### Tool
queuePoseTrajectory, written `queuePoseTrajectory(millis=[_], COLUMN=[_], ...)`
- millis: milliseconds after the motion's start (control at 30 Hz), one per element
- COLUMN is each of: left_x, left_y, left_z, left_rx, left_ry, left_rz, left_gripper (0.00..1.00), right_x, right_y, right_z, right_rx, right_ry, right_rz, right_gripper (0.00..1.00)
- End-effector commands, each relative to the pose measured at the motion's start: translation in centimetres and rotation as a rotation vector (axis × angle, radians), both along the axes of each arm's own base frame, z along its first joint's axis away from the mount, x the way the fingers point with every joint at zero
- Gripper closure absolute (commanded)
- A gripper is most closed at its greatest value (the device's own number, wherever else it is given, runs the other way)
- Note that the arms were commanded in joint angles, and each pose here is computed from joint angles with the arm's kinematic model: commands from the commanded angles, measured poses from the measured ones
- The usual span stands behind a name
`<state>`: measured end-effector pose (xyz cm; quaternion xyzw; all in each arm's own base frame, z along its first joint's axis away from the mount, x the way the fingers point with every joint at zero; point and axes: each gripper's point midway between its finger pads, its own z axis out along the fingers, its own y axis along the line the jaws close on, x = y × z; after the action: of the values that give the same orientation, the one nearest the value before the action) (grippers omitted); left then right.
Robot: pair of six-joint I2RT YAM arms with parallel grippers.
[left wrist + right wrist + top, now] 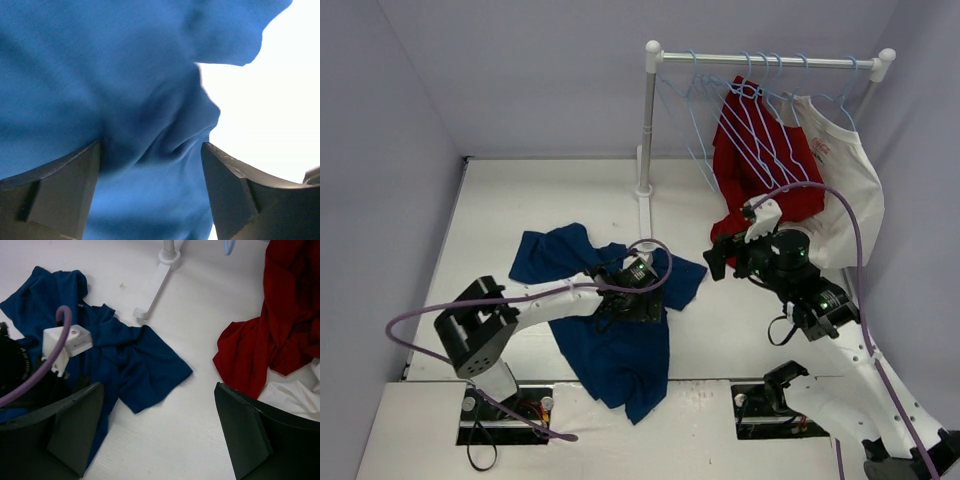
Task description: Place the t-shirt on the hanger
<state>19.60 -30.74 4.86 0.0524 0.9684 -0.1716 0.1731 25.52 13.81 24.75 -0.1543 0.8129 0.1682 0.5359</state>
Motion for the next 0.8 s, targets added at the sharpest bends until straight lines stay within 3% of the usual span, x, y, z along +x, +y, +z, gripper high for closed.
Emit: queuePoseTrajectory(millis=[0,100,367,600,767], left_x=[1.8,4.0,10.5,16.5,18.7], left_y=[4.4,7.8,16.2,17.4,17.9], left_z=[6.9,9.3,8.8,7.3,5.0], left_rx=[0.049,0.100,0.153,0.189,0.209], left_ry=[-0.127,-0.193,-0.148,-0.106,-0.057], left_rz=[0.091,0.142,0.288,0.310,0.343], left_gripper=[0.21,0.20,0.20,0.21,0.20], right_x=[1.6,2.1,4.2,6.1,8.8], right_y=[2.2,3.8,8.8,14.9,16.3], right_z=[2.8,2.4,0.3,-4.2,-8.2], right_rx=[0.023,-0.006,-0.017,-0.094,-0.111], right_ry=[-0.058,-0.037,0.034,0.105,0.150], right_rz=[0.019,0.021,0.014,0.014,-0.101], right_gripper=[0.12,0.13,0.18,0.19,0.19])
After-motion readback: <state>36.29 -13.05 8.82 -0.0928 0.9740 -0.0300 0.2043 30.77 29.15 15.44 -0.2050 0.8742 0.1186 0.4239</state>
